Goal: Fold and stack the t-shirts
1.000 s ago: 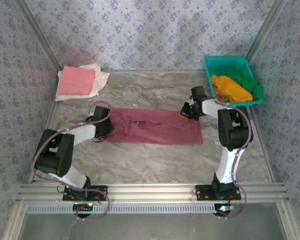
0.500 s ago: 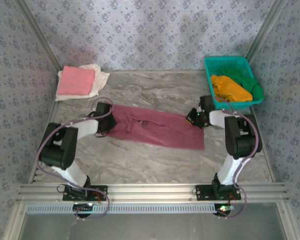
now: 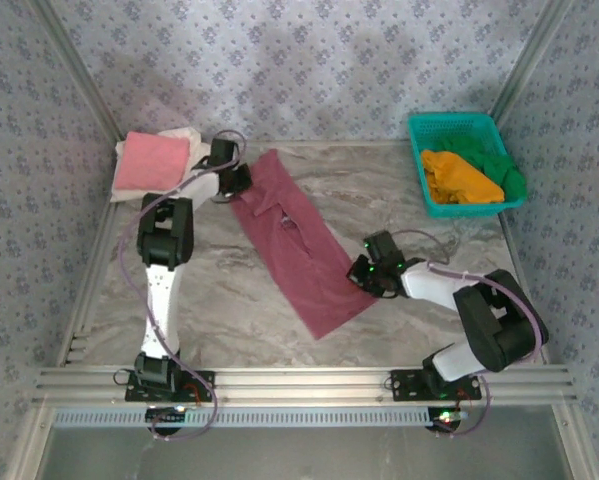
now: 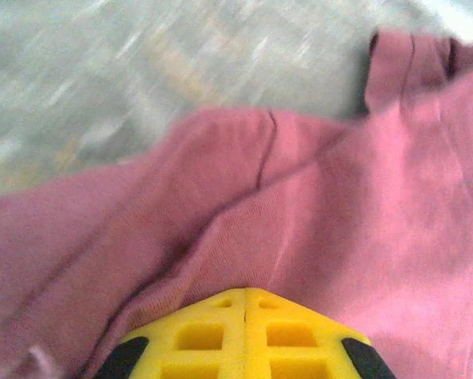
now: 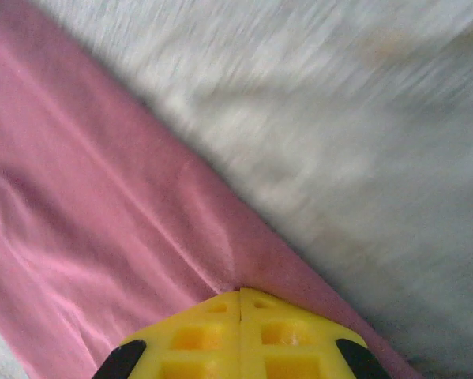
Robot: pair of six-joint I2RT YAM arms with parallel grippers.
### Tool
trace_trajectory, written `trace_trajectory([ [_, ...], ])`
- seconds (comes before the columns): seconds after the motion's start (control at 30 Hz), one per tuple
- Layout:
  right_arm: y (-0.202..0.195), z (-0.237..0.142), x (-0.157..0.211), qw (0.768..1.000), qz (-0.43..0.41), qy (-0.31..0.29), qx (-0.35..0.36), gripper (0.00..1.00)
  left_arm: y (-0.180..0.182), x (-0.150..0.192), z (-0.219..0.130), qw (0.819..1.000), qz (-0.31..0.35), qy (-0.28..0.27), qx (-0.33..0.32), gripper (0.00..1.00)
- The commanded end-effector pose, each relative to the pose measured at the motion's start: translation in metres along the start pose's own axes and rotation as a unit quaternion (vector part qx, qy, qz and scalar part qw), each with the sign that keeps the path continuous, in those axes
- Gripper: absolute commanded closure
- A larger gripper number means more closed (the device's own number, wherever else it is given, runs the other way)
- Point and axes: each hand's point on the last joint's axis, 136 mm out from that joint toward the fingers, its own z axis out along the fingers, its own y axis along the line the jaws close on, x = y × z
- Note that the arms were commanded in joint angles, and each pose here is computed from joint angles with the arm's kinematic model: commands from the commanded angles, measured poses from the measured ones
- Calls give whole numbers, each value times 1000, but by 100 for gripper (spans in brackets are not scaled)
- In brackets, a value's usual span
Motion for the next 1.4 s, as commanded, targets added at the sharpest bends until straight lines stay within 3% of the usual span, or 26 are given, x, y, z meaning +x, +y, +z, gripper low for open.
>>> trace_trajectory([
  [0.0, -15, 1, 22, 999, -3, -3, 49, 100, -19, -5, 1, 998, 46, 40, 19, 100],
  [0.13, 30, -30, 1, 993, -89, -71, 7, 96, -41, -51, -35, 996, 87, -13, 15, 100],
  [0.23, 62, -50, -23, 980, -171, -101, 9, 95, -42, -75, -83, 993, 90, -81, 6, 100],
  [0.33, 103, -51, -45, 969, -230, -90, -23, 95, -23, -67, -136, 987, 41, -154, 20, 100],
  [0.43, 132, -25, -62, 957, -286, -21, -47, 100, -11, -26, -161, 989, 7, -146, 20, 100],
  [0.57, 160, 24, -84, 947, -317, 26, -41, 100, -17, 41, -146, 995, 5, -93, 28, 100],
  [0.7, 168, 66, -102, 948, -312, 57, -37, 100, -17, 69, -116, 998, 5, -54, 11, 100],
  [0.93, 154, 104, -132, 959, -277, 50, -22, 100, -9, 67, -58, 999, -22, -20, -12, 100],
  [1.03, 139, 112, -126, 965, -256, 55, -19, 100, -10, 68, -31, 999, -32, -2, -10, 100],
  [1.23, 100, 106, -118, 985, -172, 28, -16, 100, -45, 56, 14, 997, -36, 31, 62, 100],
  [1.37, 90, 101, -130, 986, -164, 15, 2, 100, -72, 40, 24, 995, -13, 32, 90, 100],
])
